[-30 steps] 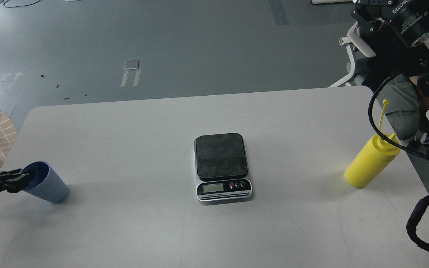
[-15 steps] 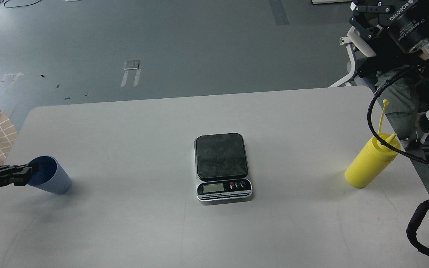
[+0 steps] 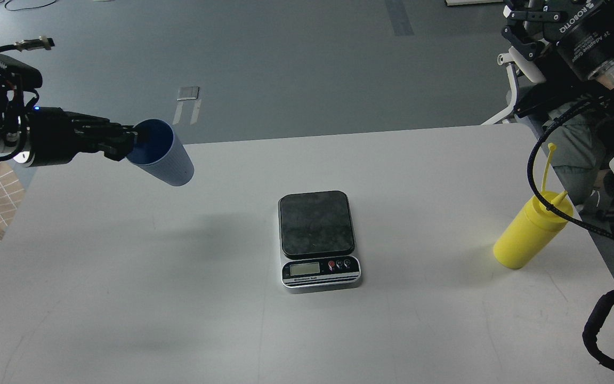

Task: Pour seasoning into cup on scale with both arms
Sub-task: 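Lift the blue cup with the left gripper and lower it onto the scale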

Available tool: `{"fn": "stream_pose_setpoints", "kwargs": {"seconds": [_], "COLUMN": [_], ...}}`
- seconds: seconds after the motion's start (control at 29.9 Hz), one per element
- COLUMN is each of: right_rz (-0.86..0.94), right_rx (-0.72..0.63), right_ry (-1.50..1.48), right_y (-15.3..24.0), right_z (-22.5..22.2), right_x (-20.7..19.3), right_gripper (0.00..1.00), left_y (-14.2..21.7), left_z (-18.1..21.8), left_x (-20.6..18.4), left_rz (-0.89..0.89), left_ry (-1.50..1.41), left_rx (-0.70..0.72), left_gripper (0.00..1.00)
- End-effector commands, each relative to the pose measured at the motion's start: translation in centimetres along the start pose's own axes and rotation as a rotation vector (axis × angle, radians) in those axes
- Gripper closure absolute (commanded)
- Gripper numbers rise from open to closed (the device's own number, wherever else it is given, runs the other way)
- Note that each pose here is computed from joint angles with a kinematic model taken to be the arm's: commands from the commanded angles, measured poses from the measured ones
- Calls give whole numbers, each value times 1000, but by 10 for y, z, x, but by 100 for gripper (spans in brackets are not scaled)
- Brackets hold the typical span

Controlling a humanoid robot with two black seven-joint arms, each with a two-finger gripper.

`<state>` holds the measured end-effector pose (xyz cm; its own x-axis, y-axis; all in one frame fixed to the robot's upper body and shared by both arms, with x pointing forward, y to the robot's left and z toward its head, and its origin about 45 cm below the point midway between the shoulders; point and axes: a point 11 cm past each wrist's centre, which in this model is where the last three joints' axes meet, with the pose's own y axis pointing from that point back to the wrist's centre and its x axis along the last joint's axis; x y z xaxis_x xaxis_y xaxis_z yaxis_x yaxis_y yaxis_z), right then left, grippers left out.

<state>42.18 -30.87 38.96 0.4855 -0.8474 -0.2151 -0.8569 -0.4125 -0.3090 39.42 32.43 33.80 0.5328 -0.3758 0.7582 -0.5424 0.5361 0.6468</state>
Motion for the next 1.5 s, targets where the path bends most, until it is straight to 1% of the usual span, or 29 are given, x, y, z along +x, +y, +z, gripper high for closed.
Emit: {"fn": "stream_pose_setpoints", "kwargs": {"seconds": [0.0,0.07,0.13,0.23,0.37,0.43,0.57,0.64,0.84,1.07,1.37,1.47], "right_rz": [4,19,25,50,66,76,90,94,101,97,93,91], "right_rx": [2,10,13,33,36,29,39,39,39,45,48,49], "right_ry": [3,11,14,19,30,45,45,45,57,58,67,67], "right_y": [1,5,7,13,22,26,29,31,33,33,34,34], "right_z": [-1,-7,-9,-17,-20,-23,-26,-26,-30,-31,-33,-33], "right_x": [1,7,10,19,24,28,33,34,37,35,33,33], "right_gripper": [0,0,0,0,0,0,0,0,0,0,0,0], "left_y": [-40,-67,-75,-99,-121,-133,-146,-155,-163,-173,-176,-177], "left_z": [48,79,89,109,107,112,119,120,129,130,112,112], "left_x": [19,25,25,26,32,35,37,30,28,25,17,17], "left_rz": [-70,-107,-118,-145,-150,-153,-156,-174,-182,-183,-186,-184], "left_ry": [-61,-110,-135,-192,-184,-188,-192,-181,-184,-174,-138,-135], "left_rx": [-134,-213,-236,-275,-252,-257,-263,-261,-279,-275,-233,-233], "left_gripper": [94,94,94,93,91,91,91,91,91,91,90,90]}}
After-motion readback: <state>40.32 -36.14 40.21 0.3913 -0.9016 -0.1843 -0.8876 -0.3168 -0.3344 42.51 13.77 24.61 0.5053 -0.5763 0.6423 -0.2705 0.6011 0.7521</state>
